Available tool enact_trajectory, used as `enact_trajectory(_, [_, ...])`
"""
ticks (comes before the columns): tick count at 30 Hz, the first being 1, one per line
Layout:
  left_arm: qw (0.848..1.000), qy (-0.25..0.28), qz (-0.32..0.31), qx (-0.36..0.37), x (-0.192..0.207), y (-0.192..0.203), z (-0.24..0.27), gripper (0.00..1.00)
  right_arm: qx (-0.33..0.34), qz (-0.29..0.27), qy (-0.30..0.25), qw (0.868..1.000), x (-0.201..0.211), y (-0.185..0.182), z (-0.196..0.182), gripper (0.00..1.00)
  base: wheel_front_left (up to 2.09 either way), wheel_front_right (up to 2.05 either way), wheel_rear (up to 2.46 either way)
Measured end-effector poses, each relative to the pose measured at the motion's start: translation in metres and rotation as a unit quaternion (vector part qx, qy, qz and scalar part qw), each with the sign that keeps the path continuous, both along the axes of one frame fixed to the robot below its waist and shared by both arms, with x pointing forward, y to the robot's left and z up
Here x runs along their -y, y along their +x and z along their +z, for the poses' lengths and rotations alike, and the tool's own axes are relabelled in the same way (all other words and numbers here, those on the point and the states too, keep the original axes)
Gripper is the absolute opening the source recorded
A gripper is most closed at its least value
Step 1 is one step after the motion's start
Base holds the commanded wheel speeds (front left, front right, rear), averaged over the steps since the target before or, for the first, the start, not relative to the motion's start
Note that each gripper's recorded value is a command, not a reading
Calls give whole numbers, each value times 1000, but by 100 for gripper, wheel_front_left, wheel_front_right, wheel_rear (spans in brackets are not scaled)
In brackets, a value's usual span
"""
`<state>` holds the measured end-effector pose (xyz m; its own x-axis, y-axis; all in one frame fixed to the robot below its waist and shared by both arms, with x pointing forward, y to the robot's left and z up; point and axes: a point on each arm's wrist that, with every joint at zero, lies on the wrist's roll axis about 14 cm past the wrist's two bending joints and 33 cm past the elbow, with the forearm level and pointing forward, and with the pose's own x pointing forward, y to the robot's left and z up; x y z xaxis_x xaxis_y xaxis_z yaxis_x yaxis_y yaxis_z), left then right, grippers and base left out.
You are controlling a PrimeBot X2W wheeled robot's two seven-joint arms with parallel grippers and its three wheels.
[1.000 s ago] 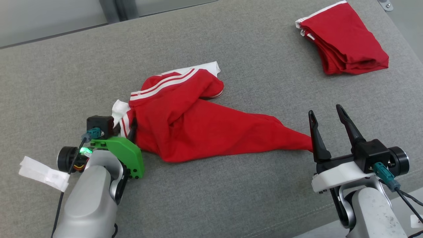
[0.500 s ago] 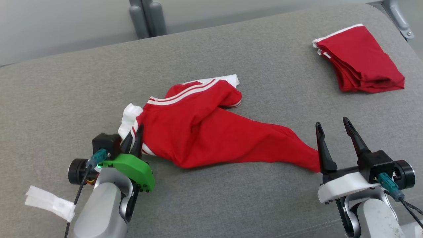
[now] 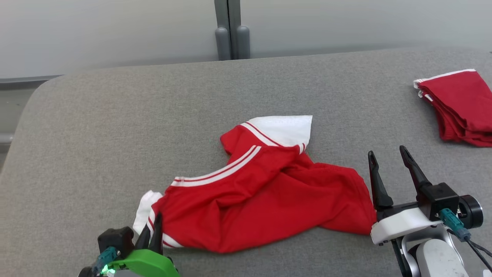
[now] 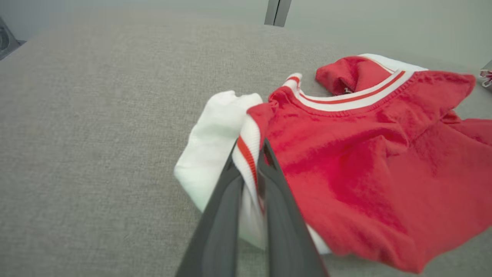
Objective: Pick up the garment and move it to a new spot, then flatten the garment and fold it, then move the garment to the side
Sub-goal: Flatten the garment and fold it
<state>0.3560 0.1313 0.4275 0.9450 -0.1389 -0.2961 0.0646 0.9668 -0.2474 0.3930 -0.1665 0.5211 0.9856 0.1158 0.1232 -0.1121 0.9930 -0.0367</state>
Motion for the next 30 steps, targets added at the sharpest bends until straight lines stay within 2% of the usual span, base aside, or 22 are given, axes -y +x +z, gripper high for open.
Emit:
enact_trajectory(6, [999, 2, 23, -44, -12, -15, -18, 0, 3, 12, 2, 1000, -9, 4, 2, 100, 0, 0, 0])
enact_trajectory(7, [999, 2, 25, -48, -13, -15, -20, 19, 2, 11, 1, 1000, -8, 4, 1, 100, 0, 0, 0])
enact_trajectory(8, [998, 4, 27, -55, -14, -17, -24, 48, 1, 9, 1, 1000, -7, 4, 0, 100, 0, 0, 0])
enact_trajectory(9, [998, 6, 28, -60, -14, -18, -27, 91, -1, 8, 1, 1000, -5, 4, 0, 100, 0, 0, 0])
enact_trajectory(10, [998, 7, 29, -63, -15, -18, -29, 100, -1, 7, 1, 1000, -5, 4, -1, 100, 0, 0, 0])
enact_trajectory(14, [998, 13, 35, -54, -20, -16, -29, 100, 0, 2, 1, 1000, -1, 2, 0, 100, 0, 0, 0])
enact_trajectory(18, [999, 21, 27, -10, -18, -5, -11, 100, 3, -5, 1, 1000, 3, 0, 2, 100, 0, 0, 0])
enact_trajectory(21, [999, 22, -12, 29, 2, 5, 7, 100, 5, -12, 0, 1000, 8, -2, 4, 100, 0, 0, 0])
enact_trajectory(25, [994, 22, -96, 54, 46, 11, 22, 100, 6, -21, 0, 1000, 14, -5, 5, 100, 0, 0, 0])
enact_trajectory(30, [976, 40, -206, 59, 103, 13, 25, 100, 6, -33, -1, 999, 23, -8, 5, 100, 0, 0, 0])
